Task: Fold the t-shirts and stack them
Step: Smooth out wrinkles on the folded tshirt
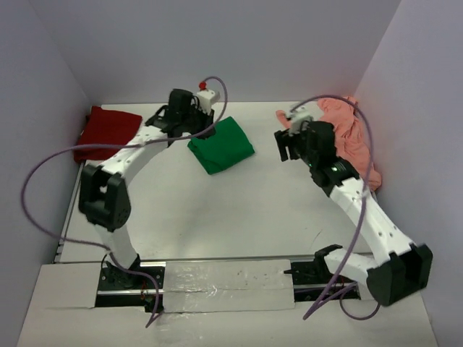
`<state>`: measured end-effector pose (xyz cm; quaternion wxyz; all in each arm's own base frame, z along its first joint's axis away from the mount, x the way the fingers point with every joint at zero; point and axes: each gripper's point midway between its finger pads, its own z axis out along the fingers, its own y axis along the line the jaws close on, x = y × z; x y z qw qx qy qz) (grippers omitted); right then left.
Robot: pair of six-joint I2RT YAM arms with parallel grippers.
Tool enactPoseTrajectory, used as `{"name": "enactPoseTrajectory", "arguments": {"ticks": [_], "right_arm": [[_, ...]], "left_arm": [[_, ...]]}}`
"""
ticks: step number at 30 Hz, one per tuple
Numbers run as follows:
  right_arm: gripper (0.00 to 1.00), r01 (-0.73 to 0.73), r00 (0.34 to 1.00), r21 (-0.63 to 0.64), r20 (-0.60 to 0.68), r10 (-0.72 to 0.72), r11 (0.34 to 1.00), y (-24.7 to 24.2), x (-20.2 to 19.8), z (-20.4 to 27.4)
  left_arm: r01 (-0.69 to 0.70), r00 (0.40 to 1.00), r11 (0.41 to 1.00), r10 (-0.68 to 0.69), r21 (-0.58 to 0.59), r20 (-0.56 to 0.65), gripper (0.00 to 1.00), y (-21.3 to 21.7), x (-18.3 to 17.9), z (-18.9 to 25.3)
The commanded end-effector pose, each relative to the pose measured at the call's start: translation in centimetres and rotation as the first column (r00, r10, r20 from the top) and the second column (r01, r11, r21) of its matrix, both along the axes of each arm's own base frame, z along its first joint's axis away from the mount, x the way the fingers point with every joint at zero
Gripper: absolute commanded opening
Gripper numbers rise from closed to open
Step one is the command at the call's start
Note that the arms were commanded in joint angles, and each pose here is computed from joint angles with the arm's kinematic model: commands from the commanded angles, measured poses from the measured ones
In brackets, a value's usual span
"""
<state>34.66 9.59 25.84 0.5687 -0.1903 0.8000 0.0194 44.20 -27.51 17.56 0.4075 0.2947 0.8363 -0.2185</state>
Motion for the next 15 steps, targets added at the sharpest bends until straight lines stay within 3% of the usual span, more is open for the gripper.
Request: {"name": "enactPoseTrajectory", "arguments": {"ticks": [1, 2, 3, 4, 5, 7, 11, 15], "right_arm": [[0.60, -0.094, 0.994, -0.062, -0.057, 0.091, 0.994, 4.3, 2.1, -0.4], [0.21, -0.134, 0.989, -0.066, -0.079, 0.128, 0.989, 5.9, 2.6, -0.9], [0.00, -0.163, 0.984, -0.059, -0.080, 0.158, 0.985, 7.2, 3.6, 0.3], [0.00, -0.175, 0.973, -0.082, -0.169, 0.159, 0.981, 8.3, 5.1, -2.7], [0.00, -0.209, 0.969, -0.057, -0.146, 0.199, 0.976, 10.1, 6.6, -0.7], [0.00, -0.266, 0.933, -0.049, -0.264, 0.244, 0.963, 12.2, 8.2, -4.4], [0.00, -0.328, 0.913, -0.058, -0.274, 0.301, 0.943, 15.9, 11.4, -5.8], [0.00, -0.385, 0.877, -0.060, -0.334, 0.345, 0.921, 18.8, 12.1, -9.1]], "left_arm": [[0.035, 0.998, 0.992, -0.028, -0.120, 0.063, 0.25, 2.5, -3.1, 7.7], [0.034, 0.998, 0.990, -0.027, -0.140, 0.051, 0.29, 3.4, -4.1, 8.3], [0.022, 1.000, 0.988, -0.018, -0.150, 0.025, 0.31, 4.9, -4.3, 8.0], [0.051, 0.998, 0.985, -0.056, -0.165, -0.028, 0.33, 5.2, -5.9, 7.5], [0.044, 0.995, 0.986, -0.058, -0.161, -0.086, 0.33, 5.9, -6.7, 5.8], [0.073, 0.980, 0.983, -0.102, -0.168, -0.170, 0.31, 6.7, -8.2, 3.6], [0.125, 0.919, 0.983, -0.165, -0.133, -0.358, 0.27, 7.4, -12.0, -2.7], [0.189, 0.851, 0.968, -0.245, -0.165, -0.464, 0.25, 7.2, -14.3, -5.5]]}}
